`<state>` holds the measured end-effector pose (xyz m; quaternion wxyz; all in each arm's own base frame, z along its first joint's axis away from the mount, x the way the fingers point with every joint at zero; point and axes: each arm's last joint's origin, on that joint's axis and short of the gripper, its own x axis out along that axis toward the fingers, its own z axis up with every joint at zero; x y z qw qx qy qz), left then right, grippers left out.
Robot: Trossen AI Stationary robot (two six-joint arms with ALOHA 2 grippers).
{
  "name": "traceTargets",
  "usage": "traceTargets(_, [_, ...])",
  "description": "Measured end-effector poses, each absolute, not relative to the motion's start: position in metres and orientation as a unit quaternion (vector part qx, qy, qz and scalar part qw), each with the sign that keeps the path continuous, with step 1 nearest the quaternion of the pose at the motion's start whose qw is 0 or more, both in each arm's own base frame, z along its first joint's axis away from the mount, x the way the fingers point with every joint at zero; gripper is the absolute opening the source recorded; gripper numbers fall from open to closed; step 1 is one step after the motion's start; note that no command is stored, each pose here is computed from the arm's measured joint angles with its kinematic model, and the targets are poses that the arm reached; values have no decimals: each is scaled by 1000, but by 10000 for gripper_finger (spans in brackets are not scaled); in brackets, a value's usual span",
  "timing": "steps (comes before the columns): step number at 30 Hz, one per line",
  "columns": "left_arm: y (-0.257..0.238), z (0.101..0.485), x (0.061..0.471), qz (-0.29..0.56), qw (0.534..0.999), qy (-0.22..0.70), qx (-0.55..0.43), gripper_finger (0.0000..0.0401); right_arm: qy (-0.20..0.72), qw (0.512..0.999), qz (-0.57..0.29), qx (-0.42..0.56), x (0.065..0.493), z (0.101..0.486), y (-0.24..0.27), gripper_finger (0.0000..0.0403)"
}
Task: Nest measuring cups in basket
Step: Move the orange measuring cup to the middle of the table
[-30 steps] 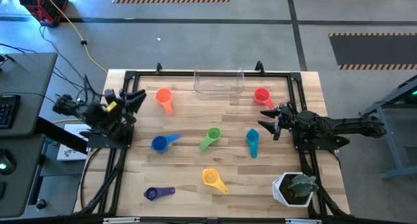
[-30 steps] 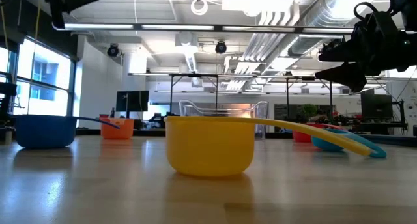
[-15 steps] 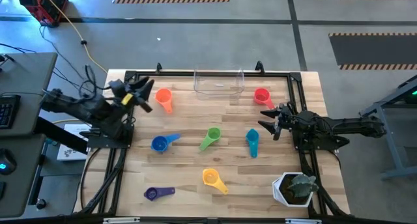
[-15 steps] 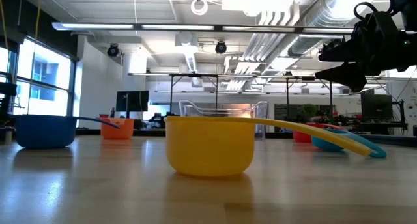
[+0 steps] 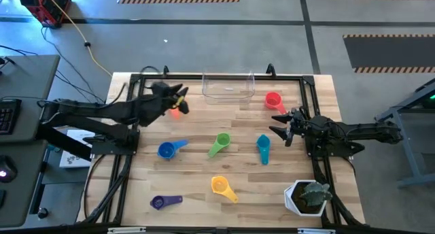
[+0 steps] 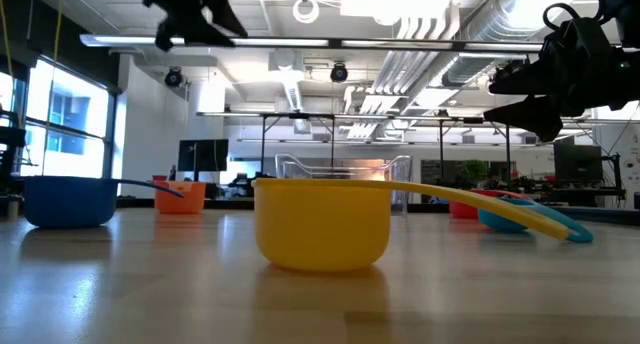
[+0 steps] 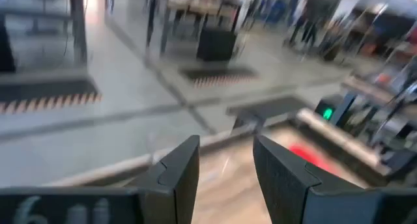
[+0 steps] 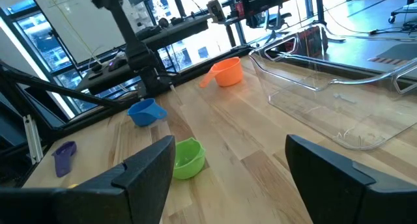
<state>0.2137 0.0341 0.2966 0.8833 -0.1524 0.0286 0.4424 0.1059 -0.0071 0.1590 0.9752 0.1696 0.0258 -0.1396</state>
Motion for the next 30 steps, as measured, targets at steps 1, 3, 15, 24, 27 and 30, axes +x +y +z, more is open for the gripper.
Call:
traceTargets(1, [40,290,216,447,879,45,-162,133,26,975,-140,170,106,159,-7,282])
traceTargets(3, [51,278,219,454,868,77,-185,133,26,975,-140,169,106,159,-7,282])
traceTargets(15, [113,248,197,502,798,185,-279,133,26,975,-139,170,106,159,-7,282])
traceTargets(24, [137,238,171,515,755,240,-328,133,26,975,-140,169,106,159,-7,282])
traceTargets(27, [141,235,164,521,744,258,-331,133,26,975,-140,169,106,159,-7,282])
traceTargets(30, [144,233,157,532,727,271,-339,133,26,975,-139,170,106,159,-7,282])
